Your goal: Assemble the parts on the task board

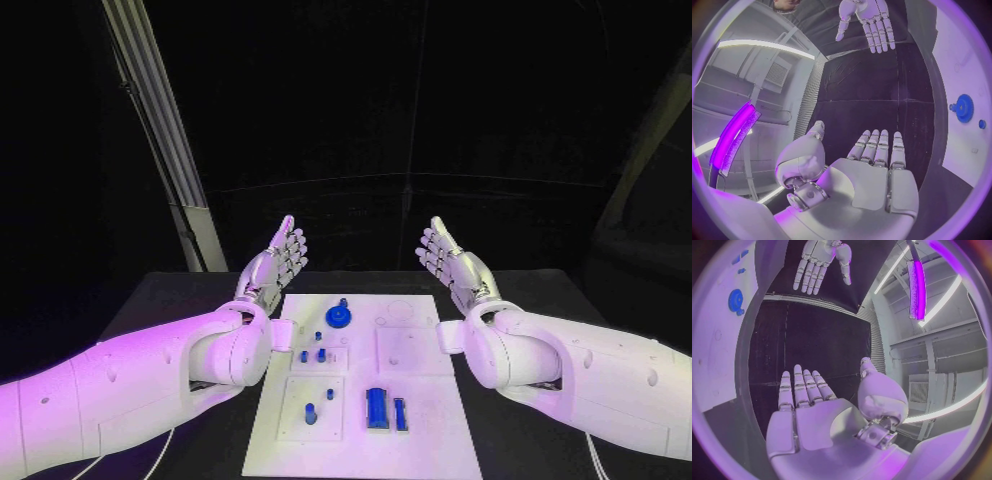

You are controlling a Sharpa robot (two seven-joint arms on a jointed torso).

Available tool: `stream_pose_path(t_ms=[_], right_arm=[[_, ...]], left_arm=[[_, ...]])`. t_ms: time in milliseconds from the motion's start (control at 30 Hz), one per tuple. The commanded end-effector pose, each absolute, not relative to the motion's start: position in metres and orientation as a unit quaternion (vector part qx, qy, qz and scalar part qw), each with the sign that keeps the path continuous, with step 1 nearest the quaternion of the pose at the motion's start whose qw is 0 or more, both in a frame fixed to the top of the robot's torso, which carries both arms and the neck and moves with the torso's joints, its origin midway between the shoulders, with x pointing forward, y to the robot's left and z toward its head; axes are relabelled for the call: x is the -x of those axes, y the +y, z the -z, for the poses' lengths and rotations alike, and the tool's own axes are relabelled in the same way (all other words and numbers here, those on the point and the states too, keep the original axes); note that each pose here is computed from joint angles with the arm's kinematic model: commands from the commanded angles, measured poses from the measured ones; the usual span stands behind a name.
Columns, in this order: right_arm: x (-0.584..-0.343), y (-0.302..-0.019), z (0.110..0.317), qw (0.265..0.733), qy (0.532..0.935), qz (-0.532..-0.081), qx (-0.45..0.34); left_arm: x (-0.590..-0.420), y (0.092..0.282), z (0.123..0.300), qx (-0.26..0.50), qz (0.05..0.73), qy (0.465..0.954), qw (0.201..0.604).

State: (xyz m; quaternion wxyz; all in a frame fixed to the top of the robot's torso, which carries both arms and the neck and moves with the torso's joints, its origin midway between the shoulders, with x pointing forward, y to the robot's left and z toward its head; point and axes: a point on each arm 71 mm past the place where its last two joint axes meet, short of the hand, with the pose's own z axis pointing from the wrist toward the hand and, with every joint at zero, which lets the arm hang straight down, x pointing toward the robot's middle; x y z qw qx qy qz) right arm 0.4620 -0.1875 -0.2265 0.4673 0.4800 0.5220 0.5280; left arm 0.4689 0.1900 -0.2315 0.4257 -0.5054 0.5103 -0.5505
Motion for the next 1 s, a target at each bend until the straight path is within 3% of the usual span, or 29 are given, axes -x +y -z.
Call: stream_pose_path(t_ms=[33, 1000], right_arm=[[-0.4618, -0.1924, 0.2242, 0.493, 0.502, -0.507, -0.498], [-0.4618, -0.1924, 0.2242, 0.493, 0.502, -0.507, -0.498]], left_arm=[[-0.4649, 0.1937, 0.2264, 0.498, 0.510, 0.504, 0.488], [-0.4618, 0.1924, 0.2242, 0.498, 0.507, 0.502, 0.493]])
